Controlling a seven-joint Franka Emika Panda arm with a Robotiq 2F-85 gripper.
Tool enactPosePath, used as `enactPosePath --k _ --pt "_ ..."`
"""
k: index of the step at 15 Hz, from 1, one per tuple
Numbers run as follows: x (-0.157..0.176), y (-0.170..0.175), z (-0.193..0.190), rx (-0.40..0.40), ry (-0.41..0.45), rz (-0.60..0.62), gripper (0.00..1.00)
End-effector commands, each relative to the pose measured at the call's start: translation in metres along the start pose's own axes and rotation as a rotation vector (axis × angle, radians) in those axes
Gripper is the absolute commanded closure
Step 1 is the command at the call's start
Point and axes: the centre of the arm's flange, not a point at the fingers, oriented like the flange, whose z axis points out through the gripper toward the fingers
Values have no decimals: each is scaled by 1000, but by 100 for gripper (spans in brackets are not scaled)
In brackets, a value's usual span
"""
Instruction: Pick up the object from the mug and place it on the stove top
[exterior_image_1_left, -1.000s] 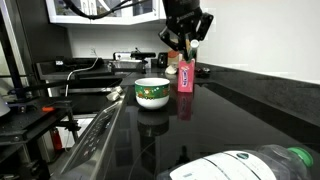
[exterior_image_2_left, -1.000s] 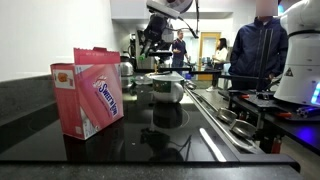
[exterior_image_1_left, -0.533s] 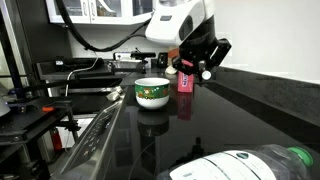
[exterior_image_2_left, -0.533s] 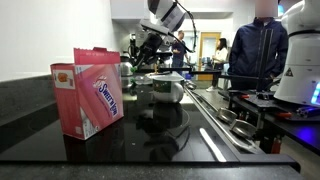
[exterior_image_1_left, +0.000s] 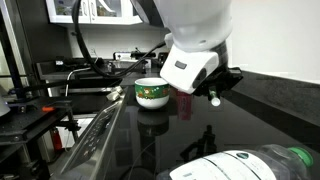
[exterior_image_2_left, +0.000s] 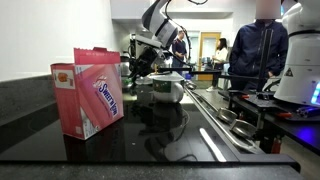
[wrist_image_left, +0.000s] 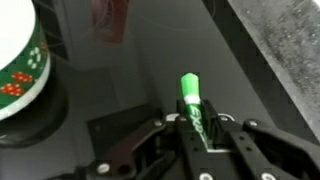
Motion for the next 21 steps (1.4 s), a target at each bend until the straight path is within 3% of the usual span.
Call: enactPosePath --k 1,2,5,11,17,21 --pt "13 -11 10 42 -83 4 78" --pt "16 -11 12 55 -96 4 55" --pt "22 -8 13 54 -94 11 45" --pt "1 -10 -14 39 47 -86 1" --pt "-66 -14 -61 -65 313 -239 0" --pt "-114 -6 -85 -166 425 -303 0"
